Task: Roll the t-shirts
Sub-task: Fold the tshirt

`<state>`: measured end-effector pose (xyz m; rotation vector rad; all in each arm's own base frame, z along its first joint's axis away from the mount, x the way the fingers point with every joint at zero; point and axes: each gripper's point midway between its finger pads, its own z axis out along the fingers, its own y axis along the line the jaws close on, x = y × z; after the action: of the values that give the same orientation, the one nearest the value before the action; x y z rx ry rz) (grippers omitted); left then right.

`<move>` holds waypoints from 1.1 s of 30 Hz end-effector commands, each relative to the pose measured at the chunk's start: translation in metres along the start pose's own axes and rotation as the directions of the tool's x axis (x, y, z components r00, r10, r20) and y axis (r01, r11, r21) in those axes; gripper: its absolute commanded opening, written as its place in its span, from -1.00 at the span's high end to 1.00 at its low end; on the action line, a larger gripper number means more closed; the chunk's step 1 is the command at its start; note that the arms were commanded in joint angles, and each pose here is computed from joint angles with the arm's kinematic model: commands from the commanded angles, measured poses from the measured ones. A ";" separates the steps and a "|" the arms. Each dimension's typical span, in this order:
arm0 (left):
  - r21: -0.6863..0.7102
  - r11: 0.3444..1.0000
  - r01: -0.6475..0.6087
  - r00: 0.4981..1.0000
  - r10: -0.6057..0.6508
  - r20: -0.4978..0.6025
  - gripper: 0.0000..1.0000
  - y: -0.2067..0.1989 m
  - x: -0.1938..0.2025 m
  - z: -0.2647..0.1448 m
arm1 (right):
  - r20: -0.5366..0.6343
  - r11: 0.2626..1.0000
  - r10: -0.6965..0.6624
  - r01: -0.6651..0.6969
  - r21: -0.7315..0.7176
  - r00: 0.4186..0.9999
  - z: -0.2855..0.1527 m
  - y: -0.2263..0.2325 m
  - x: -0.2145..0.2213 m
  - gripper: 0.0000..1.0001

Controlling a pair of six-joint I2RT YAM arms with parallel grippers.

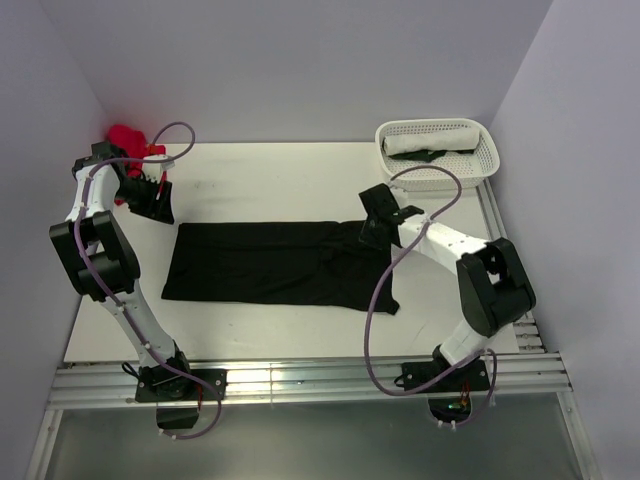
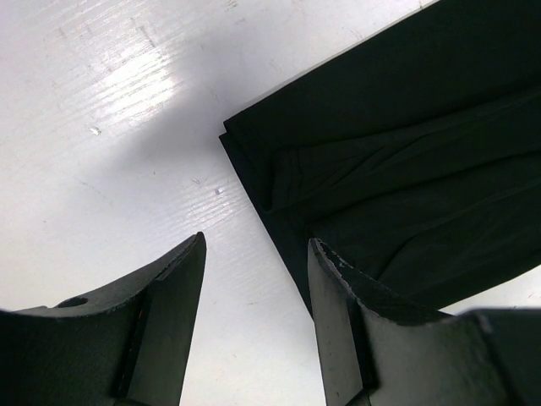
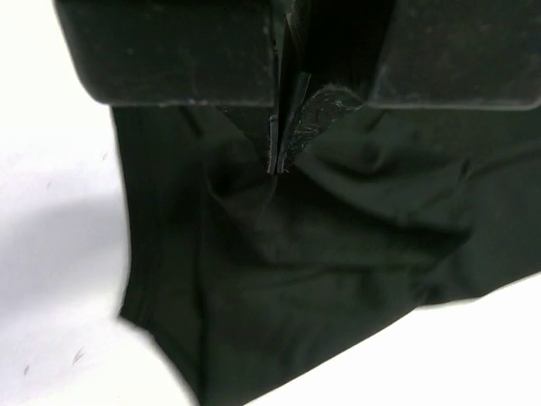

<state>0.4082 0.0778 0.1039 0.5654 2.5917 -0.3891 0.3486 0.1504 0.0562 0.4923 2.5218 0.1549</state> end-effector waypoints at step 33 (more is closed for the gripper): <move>0.004 1.000 -0.010 1.000 0.011 -0.020 -0.12 -0.002 0.006 0.000 | 0.116 0.991 0.034 -0.018 -0.131 0.993 -0.073 0.040 0.043 0.25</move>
<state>0.4027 0.0785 0.0968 0.5654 2.6185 -0.3909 0.2619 0.1915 0.0735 0.4632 2.4725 0.2595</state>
